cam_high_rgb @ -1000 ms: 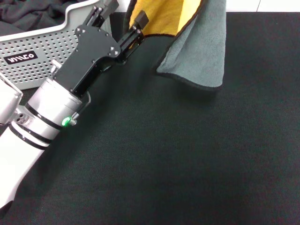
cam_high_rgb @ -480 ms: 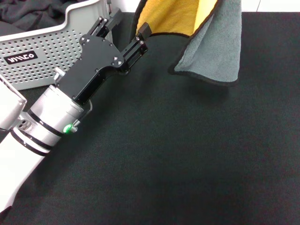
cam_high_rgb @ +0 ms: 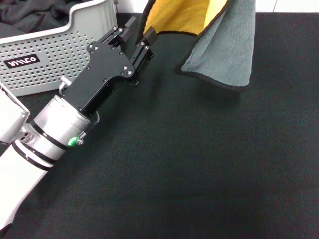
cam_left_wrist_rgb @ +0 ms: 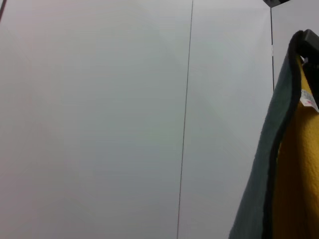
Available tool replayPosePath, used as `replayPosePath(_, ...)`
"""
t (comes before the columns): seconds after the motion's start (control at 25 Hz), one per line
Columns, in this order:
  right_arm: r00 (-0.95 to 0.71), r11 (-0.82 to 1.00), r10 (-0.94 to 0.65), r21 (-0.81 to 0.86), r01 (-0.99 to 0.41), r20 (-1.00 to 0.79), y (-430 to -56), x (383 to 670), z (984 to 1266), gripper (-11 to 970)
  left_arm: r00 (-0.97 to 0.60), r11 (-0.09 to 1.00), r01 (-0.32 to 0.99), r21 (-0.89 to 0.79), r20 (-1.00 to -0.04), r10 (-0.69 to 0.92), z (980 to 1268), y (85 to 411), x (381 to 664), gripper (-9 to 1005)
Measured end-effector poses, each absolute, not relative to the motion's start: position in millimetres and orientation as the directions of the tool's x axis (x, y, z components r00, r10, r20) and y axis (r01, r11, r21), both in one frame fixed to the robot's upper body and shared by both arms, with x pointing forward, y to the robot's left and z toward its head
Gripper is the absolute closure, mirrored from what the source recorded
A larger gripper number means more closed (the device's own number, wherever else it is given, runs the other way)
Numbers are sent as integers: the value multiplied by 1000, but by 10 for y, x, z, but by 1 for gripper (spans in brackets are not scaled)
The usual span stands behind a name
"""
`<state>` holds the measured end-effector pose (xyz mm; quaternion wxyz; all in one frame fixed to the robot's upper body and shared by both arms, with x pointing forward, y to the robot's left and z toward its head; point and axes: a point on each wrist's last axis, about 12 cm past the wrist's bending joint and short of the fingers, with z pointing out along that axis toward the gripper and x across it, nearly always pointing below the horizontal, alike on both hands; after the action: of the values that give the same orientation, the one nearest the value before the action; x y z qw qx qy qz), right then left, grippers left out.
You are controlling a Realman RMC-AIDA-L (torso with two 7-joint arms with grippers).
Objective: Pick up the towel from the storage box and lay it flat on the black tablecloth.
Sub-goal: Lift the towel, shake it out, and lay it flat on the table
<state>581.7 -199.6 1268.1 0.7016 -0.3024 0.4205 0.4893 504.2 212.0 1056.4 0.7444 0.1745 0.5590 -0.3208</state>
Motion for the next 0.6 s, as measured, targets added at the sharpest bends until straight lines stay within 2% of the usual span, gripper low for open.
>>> replayPosePath(0.12, 169, 340, 433, -13, -940, -885, -2005, 5817, 12683, 952, 169, 735, 671, -99, -944, -282, 10561, 2124, 5036, 594)
replayPosePath(0.6, 171, 353, 445, -3, -936, -879, -2075, 5813, 12687, 952, 172, 730, 676, -97, -943, -284, 10566, 2111, 5030, 655)
